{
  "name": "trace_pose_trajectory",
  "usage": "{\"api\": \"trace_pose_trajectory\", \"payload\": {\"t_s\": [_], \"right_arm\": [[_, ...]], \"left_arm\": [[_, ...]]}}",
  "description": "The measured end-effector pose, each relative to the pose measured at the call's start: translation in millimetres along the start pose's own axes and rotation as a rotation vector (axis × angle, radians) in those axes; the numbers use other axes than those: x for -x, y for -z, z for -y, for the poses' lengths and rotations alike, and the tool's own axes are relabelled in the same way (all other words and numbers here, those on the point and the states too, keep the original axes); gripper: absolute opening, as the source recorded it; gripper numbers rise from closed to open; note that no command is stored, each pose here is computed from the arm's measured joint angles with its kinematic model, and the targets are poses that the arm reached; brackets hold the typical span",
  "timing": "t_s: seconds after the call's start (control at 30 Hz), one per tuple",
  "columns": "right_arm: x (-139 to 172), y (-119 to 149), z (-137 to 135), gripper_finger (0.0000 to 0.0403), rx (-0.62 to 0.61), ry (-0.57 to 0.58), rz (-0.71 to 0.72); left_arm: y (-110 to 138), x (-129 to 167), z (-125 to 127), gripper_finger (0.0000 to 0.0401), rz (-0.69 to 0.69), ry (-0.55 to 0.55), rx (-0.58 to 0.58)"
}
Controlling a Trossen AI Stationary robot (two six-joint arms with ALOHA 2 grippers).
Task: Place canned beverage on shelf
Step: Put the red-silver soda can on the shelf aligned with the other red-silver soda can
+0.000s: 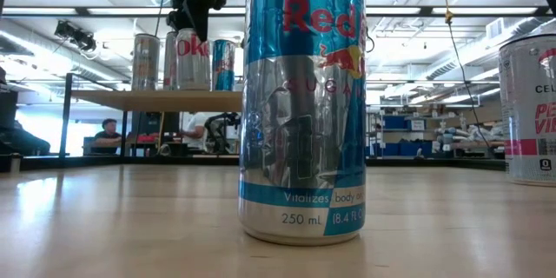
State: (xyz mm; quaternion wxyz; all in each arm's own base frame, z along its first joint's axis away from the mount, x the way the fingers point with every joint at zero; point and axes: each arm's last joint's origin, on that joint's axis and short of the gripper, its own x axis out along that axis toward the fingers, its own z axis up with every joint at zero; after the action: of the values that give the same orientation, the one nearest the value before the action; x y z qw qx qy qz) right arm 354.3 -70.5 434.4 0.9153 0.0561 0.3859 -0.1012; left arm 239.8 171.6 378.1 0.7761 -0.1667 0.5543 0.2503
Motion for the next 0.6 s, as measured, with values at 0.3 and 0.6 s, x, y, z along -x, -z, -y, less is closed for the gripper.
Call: {"api": "trace_pose_trajectory", "payload": {"t_s": [0.3, 0.6], "right_arm": [[1, -12, 0, 0.0338, -0.001, -0.005, 0.125], [5, -31, -1, 0.0338, -0.002, -0.014, 0.327]], "left_arm": [[-2, 0, 1, 0.0318, 0.017, 0.0, -0.007], [-2, 0, 1, 0.0318, 0.022, 0.0, 0.007]]}}
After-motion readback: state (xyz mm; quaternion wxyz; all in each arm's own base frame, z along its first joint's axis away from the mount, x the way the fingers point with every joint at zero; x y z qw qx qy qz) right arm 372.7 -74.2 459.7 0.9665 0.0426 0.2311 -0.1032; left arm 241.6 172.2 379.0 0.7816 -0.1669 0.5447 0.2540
